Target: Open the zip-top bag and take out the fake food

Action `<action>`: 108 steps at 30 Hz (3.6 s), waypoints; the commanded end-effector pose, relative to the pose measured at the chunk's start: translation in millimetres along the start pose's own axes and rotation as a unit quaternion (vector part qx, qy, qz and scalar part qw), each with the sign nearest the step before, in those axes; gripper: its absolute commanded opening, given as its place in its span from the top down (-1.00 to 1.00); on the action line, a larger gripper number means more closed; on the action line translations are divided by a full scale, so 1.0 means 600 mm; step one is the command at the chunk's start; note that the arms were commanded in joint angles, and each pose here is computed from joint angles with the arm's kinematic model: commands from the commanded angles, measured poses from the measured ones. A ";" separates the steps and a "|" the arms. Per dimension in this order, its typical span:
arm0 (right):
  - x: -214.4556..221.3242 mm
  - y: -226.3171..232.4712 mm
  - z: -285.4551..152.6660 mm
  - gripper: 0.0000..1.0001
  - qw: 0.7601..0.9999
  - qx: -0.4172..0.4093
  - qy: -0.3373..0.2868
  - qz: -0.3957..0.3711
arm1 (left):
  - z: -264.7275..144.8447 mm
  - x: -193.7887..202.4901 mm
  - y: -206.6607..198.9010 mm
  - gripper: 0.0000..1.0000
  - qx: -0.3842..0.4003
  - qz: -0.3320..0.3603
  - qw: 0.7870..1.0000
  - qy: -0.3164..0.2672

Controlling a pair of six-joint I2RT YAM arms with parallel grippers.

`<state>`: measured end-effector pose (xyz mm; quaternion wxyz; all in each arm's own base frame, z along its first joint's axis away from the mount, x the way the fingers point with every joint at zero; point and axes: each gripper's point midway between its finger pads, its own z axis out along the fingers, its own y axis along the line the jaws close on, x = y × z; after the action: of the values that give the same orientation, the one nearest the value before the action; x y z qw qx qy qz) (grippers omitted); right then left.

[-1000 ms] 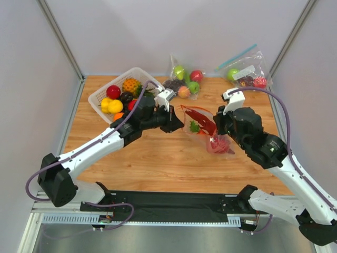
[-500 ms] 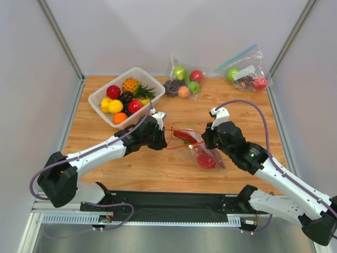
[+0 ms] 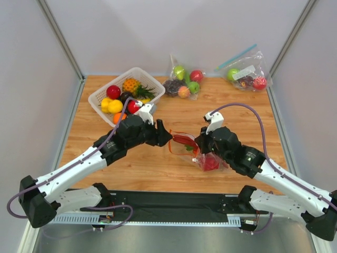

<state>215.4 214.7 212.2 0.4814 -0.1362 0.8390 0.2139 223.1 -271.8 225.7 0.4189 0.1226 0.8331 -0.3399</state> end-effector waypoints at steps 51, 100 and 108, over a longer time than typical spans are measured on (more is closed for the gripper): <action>0.024 0.047 -0.006 0.99 0.999 -0.031 -0.027 -0.013 | 0.197 0.122 -0.014 0.57 -0.002 -0.173 0.980 0.099; 0.018 0.053 0.030 0.99 0.999 -0.010 -0.024 -0.036 | 0.138 0.183 -0.055 0.12 0.018 -0.125 0.973 0.195; 0.034 0.051 0.040 0.99 0.999 -0.006 -0.017 -0.035 | 0.128 0.202 -0.043 0.07 0.001 -0.113 0.971 0.211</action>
<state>201.3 243.3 169.8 0.4733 -0.1828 0.8416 0.1852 184.3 -349.9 101.1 0.1885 0.0839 0.9149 -0.3471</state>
